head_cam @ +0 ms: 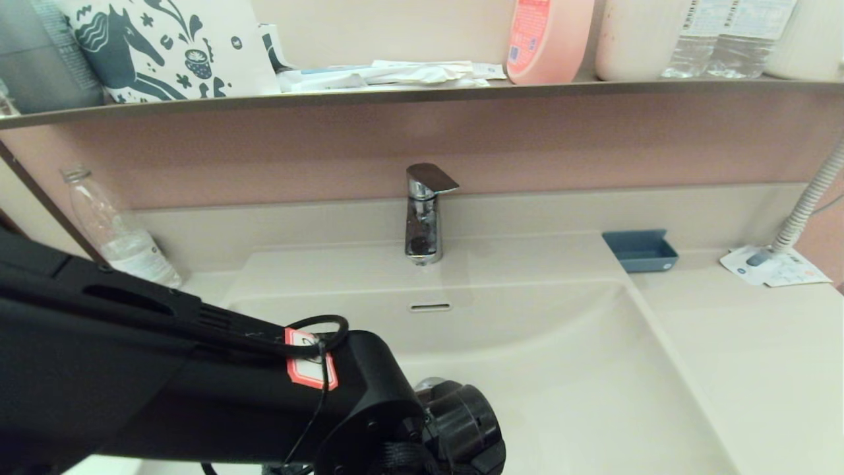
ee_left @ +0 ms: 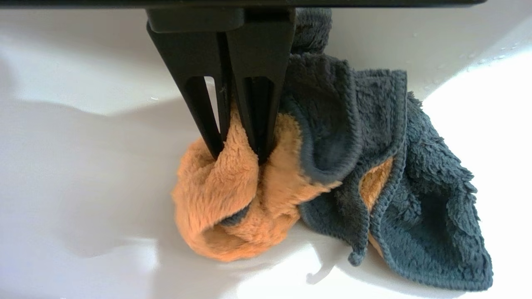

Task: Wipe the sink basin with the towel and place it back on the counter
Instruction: Wipe the sink

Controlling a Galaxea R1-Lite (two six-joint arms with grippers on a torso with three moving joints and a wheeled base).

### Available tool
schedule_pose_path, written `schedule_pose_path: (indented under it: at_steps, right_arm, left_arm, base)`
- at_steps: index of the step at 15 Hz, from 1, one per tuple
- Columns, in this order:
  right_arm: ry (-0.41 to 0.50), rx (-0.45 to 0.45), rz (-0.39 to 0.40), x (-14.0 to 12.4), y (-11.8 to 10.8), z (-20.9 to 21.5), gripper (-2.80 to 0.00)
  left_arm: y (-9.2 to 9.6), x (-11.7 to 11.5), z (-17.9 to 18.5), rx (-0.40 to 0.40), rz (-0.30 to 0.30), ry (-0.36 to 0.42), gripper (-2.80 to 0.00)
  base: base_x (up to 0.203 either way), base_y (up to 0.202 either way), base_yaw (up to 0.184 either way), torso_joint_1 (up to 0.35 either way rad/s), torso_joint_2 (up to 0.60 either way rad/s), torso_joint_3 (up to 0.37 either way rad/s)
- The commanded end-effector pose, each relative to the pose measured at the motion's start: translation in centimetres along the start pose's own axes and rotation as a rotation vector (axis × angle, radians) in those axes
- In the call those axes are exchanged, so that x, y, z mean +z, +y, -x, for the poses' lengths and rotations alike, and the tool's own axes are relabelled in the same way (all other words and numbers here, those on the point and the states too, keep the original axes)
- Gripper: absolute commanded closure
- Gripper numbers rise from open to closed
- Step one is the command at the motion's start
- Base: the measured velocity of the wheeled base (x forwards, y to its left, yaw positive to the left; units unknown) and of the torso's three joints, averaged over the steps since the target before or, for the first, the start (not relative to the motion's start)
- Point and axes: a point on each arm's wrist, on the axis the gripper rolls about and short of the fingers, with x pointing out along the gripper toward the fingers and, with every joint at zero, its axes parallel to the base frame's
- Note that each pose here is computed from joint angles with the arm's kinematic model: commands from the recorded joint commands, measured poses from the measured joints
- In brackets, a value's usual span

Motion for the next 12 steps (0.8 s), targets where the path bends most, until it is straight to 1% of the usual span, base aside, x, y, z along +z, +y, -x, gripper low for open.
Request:
schedule_pose_path:
  at_steps: [1, 2, 4, 6, 9, 12]
  right_arm:
    - [0.002, 0.0, 0.001, 0.0, 0.0, 0.0, 0.0]
    - [0.002, 0.0, 0.0, 0.0, 0.0, 0.0, 0.0]
    - [0.002, 0.0, -0.001, 0.0, 0.0, 0.0, 0.0]
    - [0.002, 0.0, 0.0, 0.0, 0.0, 0.0, 0.0]
    - [0.002, 0.0, -0.001, 0.0, 0.0, 0.0, 0.0]
    - [0.002, 0.0, -0.001, 0.0, 0.0, 0.0, 0.0]
  left_arm:
    - [0.1, 0.3, 0.6, -0.042, 0.019, -0.023, 0.0]
    - [-0.5, 0.6, 0.7, -0.079, 0.01, -0.035, 0.0]
    - [-2.3, 0.4, 1.5, -0.138, -0.01, -0.037, 0.0]
    - [-4.5, 0.3, 2.3, -0.192, -0.02, -0.048, 0.0]
    - [-8.2, 0.9, 3.0, -0.259, 0.006, -0.071, 0.0]
    - [-11.8, 1.0, 5.5, -0.332, 0.01, -0.091, 0.0]
  base:
    - [0.0, 0.0, 0.0, 0.0, 0.0, 0.0]
    - [0.0, 0.0, 0.0, 0.0, 0.0, 0.0]
    - [0.0, 0.0, 0.0, 0.0, 0.0, 0.0]
    - [0.0, 0.0, 0.0, 0.0, 0.0, 0.0]
    - [0.0, 0.0, 0.0, 0.0, 0.0, 0.0]
    - [0.0, 0.0, 0.0, 0.0, 0.0, 0.0]
